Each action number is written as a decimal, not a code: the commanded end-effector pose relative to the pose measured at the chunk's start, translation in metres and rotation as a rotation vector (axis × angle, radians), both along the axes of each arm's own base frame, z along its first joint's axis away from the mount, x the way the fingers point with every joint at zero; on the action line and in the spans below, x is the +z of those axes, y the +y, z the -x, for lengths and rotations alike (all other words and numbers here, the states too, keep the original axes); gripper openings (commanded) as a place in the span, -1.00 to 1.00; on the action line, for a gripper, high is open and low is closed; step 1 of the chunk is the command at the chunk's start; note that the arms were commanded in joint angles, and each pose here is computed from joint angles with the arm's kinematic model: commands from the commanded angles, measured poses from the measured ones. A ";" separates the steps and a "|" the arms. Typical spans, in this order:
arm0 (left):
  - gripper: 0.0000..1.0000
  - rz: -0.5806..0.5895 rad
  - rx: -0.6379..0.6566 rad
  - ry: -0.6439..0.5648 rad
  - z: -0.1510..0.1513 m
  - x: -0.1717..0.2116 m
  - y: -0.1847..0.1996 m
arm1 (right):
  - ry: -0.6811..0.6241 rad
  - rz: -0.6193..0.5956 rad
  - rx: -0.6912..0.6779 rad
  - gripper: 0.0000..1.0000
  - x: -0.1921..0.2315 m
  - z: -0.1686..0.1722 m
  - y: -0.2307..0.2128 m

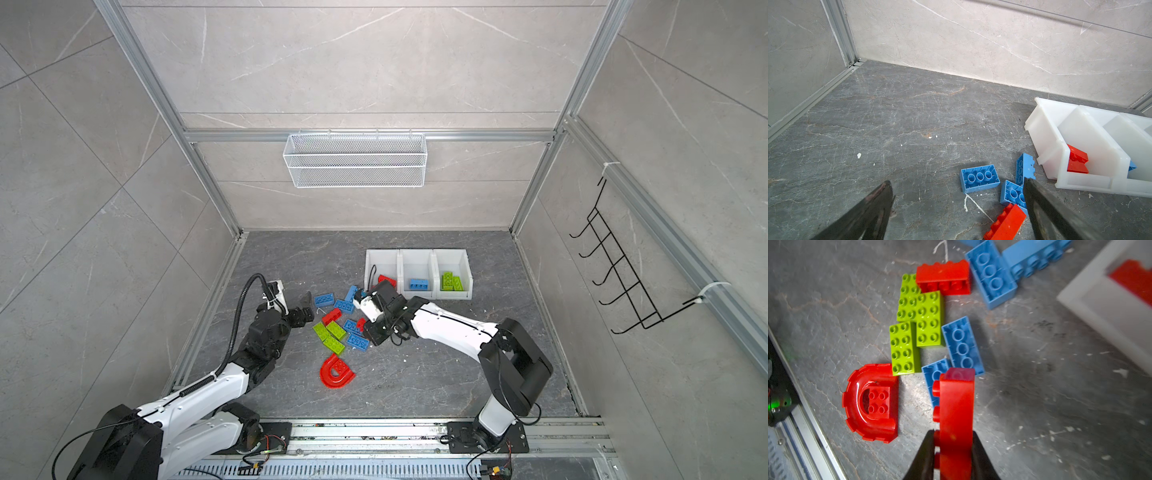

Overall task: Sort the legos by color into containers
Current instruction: 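Carry the red brick into the red compartment and open the right gripper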

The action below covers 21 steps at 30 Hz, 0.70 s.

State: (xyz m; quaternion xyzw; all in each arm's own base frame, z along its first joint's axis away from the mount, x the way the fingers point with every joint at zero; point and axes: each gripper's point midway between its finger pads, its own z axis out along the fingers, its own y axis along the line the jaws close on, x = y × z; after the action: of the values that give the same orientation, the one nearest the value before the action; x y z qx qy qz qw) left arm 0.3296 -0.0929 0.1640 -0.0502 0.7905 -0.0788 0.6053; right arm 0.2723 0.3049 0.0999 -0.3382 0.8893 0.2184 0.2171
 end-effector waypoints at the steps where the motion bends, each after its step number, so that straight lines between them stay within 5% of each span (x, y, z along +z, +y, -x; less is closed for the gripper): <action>1: 0.99 0.026 0.007 -0.031 -0.003 0.008 0.000 | -0.034 -0.135 -0.114 -0.52 0.033 -0.027 -0.007; 13: 0.99 0.015 -0.045 -0.027 -0.007 0.007 -0.010 | -0.101 -0.098 -0.364 -0.52 0.043 -0.158 -0.045; 21: 0.99 0.029 -0.060 -0.024 -0.009 0.006 -0.015 | -0.106 -0.021 -0.409 -0.50 0.018 -0.204 -0.047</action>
State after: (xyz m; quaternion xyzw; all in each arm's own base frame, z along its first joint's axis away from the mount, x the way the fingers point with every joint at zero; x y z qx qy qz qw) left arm 0.3322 -0.1034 0.1510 -0.0320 0.8019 -0.0924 0.5895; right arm 0.4681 0.2637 0.1239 -0.1658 0.9175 0.1805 0.3133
